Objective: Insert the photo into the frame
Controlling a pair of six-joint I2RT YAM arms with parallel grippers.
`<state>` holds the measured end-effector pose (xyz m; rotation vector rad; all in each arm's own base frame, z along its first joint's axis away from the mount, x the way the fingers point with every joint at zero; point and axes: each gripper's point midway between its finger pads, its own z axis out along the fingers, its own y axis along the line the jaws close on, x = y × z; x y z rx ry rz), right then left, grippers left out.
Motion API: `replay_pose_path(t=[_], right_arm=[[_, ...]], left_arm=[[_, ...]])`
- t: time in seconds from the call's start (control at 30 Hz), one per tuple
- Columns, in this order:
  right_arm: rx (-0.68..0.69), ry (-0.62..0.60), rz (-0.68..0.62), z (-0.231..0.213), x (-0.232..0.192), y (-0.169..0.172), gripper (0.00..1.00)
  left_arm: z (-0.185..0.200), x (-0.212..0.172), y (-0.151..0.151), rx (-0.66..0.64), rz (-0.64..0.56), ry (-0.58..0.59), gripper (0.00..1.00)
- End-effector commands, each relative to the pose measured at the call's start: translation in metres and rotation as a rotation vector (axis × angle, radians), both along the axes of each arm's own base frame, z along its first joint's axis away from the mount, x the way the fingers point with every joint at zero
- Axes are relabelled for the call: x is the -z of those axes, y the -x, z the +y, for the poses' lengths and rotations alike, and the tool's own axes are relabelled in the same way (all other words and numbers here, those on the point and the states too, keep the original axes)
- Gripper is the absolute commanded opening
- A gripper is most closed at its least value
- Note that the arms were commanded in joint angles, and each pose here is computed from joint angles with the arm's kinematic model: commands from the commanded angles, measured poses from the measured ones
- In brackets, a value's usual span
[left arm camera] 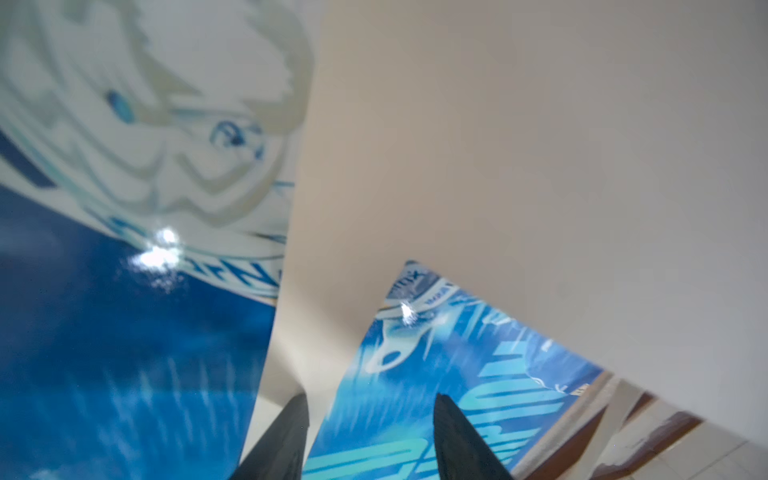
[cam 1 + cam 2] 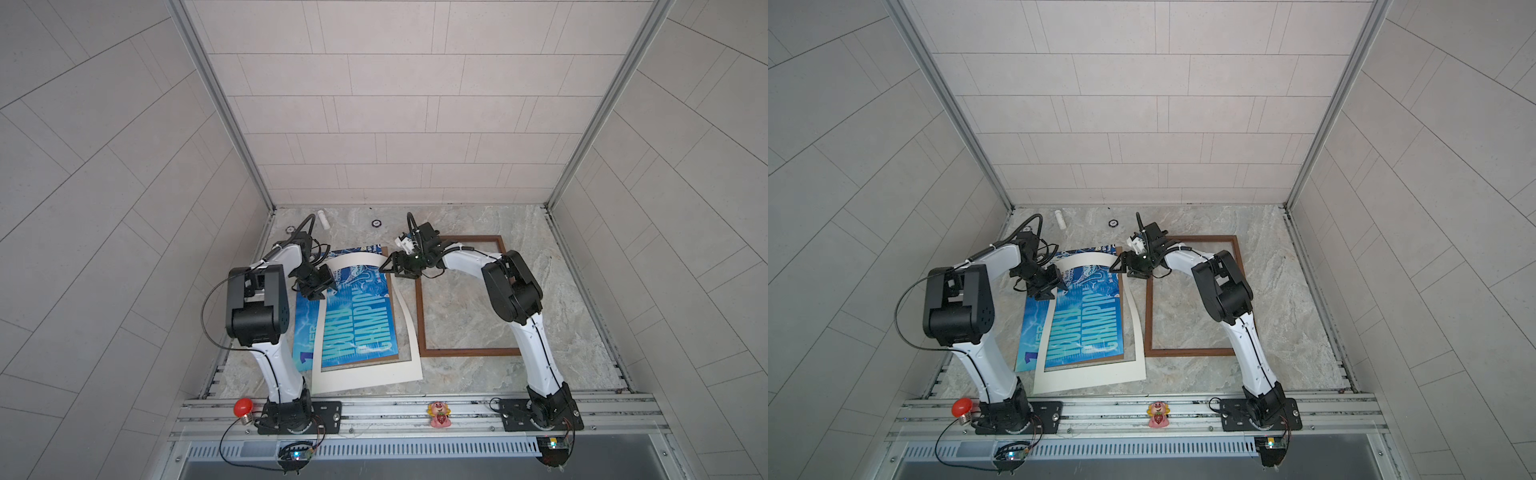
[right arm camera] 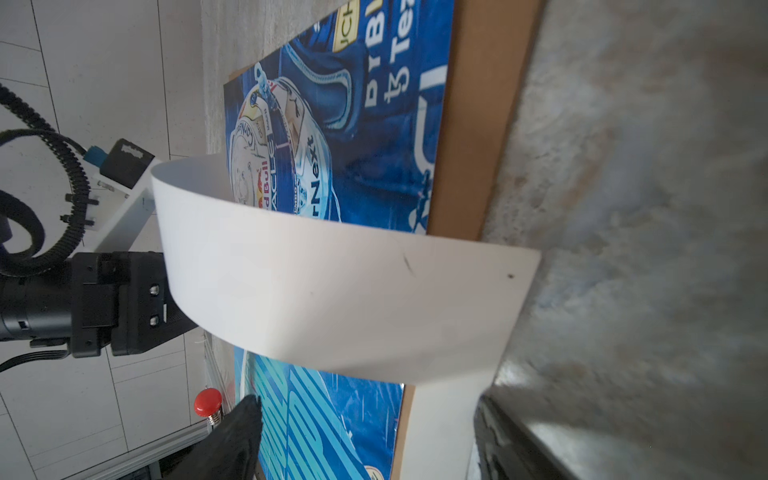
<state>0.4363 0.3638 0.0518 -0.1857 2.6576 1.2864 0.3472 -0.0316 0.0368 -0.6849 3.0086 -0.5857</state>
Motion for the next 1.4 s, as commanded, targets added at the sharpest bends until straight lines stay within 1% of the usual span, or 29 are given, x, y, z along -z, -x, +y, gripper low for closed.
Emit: replay_pose_path(t=[0.0,0.07,0.17,0.37,0.4,0.47,0.53,0.6,0.67,0.7,0.8,0.87,0.93,0.97,1.1,1.13,1.37], right_arm=[[0.057,0.18,0.192,-0.032,0.078,0.028,0.76],[0.062,0.18,0.195,-0.033,0.079,0.028,0.76],[0.065,0.18,0.2,-0.033,0.082,0.028,0.75],[0.074,0.178,0.194,-0.034,0.079,0.025,0.75],[0.076,0.185,0.19,-0.035,0.078,0.025,0.75],[0.071,0.209,0.177,-0.039,0.075,0.026,0.76],[0.066,0.238,0.165,-0.043,0.073,0.028,0.79],[0.062,0.251,0.161,-0.045,0.074,0.029,0.8],[0.049,0.258,0.164,-0.044,0.075,0.031,0.81],[0.038,0.27,0.168,-0.044,0.077,0.033,0.82],[0.027,0.273,0.167,-0.042,0.08,0.035,0.82],[0.016,0.266,0.173,-0.04,0.081,0.036,0.82],[0.004,0.251,0.183,-0.036,0.081,0.038,0.82],[-0.001,0.244,0.186,-0.034,0.081,0.038,0.82],[-0.013,0.226,0.201,-0.031,0.08,0.043,0.82],[-0.012,0.215,0.207,-0.029,0.081,0.044,0.82],[0.001,0.124,0.246,-0.021,0.082,0.046,0.82]], left_arm=[[-0.017,-0.024,0.002,0.015,-0.05,0.075,0.59],[-0.023,-0.032,0.002,0.022,-0.067,0.098,0.61],[-0.036,-0.038,0.005,0.045,-0.071,0.144,0.62],[-0.047,-0.047,0.012,0.084,-0.078,0.116,0.62],[-0.045,-0.046,0.015,0.085,-0.067,0.092,0.62],[-0.031,-0.043,0.027,0.076,-0.027,-0.005,0.61],[-0.011,-0.045,0.036,0.043,-0.033,-0.112,0.61],[0.01,-0.049,0.04,-0.01,-0.054,-0.202,0.58],[0.022,-0.046,0.042,-0.037,-0.046,-0.239,0.54],[0.028,-0.041,0.046,-0.038,-0.019,-0.258,0.49],[0.039,-0.025,0.054,-0.04,0.043,-0.306,0.44],[0.048,-0.017,0.055,-0.069,0.054,-0.33,0.35],[0.053,-0.01,0.057,-0.094,0.073,-0.333,0.32],[0.056,-0.006,0.058,-0.097,0.085,-0.339,0.29],[0.053,0.007,0.064,-0.089,0.121,-0.318,0.27],[0.051,0.01,0.066,-0.087,0.132,-0.311,0.24],[0.042,0.027,0.075,-0.082,0.162,-0.256,0.22]])
